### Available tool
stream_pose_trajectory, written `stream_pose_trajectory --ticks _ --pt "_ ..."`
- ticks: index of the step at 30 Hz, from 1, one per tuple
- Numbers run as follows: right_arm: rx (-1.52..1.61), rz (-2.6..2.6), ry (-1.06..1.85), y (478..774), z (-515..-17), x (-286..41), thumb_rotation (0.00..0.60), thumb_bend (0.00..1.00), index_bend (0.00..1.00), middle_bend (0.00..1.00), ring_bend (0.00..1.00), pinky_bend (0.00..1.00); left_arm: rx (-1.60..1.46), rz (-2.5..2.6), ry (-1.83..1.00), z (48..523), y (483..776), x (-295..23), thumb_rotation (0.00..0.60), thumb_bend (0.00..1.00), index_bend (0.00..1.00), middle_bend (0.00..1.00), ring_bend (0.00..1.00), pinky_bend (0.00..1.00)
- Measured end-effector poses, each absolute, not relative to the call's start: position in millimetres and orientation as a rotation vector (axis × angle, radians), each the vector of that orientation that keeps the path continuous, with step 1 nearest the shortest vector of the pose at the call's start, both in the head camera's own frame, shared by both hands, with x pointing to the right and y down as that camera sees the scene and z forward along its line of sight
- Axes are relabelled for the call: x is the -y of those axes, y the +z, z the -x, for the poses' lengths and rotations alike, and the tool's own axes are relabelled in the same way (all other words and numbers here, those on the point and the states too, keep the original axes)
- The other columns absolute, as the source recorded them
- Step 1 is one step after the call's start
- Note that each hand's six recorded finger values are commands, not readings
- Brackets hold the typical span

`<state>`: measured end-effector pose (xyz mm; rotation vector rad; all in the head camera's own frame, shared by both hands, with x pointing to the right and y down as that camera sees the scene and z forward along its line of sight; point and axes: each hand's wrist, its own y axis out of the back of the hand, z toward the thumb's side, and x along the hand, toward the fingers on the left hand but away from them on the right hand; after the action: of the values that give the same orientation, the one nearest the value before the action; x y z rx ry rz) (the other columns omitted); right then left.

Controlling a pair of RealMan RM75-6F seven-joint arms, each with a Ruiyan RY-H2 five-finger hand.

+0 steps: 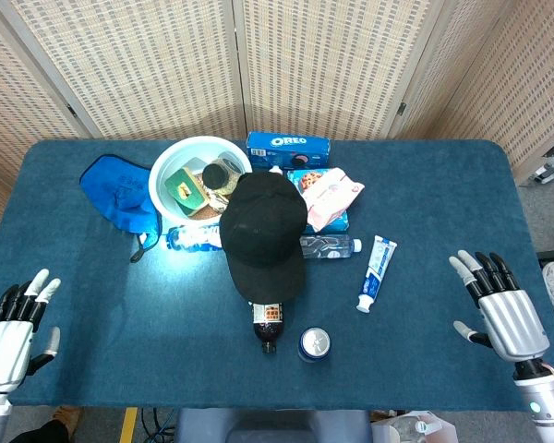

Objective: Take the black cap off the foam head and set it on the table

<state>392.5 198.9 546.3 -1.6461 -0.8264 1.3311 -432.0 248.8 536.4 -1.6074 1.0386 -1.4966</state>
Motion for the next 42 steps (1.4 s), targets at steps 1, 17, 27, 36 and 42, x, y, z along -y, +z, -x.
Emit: stream_pose_trajectory --ticks 1,17,27,36,42 --pt "0.827 1.646 1.331 546.3 -392.5 -199.1 0.600 0.00 0.00 0.00 0.00 0.00 -1.039 1.607 -1.497 432.2 536.6 -248.8 0.600 0.49 0.08 0.00 0.00 0.00" --pt "0.783 1.667 1.293 549.9 -380.1 -190.4 0.600 0.00 0.00 0.00 0.00 0.00 -1.037 1.607 -1.494 431.6 535.5 -250.8 0.600 0.49 0.08 0.00 0.00 0.00" --pt "0.709 1.736 1.189 565.9 -343.6 -171.4 0.600 0.12 0.20 0.05 0.00 0.00 -1.036 1.604 -1.490 430.2 533.6 -251.5 0.600 0.49 0.08 0.00 0.00 0.00" --pt "0.677 1.783 1.075 581.2 -304.5 -156.4 0.600 0.00 0.30 0.10 0.00 0.00 -1.035 1.602 -1.499 431.1 534.6 -250.8 0.600 0.49 0.08 0.00 0.00 0.00" --pt "0.687 1.796 0.992 588.5 -280.2 -151.4 0.600 0.00 0.33 0.12 0.00 0.00 -1.029 1.607 -1.499 429.3 536.3 -249.8 0.600 0.49 0.08 0.00 0.00 0.00"
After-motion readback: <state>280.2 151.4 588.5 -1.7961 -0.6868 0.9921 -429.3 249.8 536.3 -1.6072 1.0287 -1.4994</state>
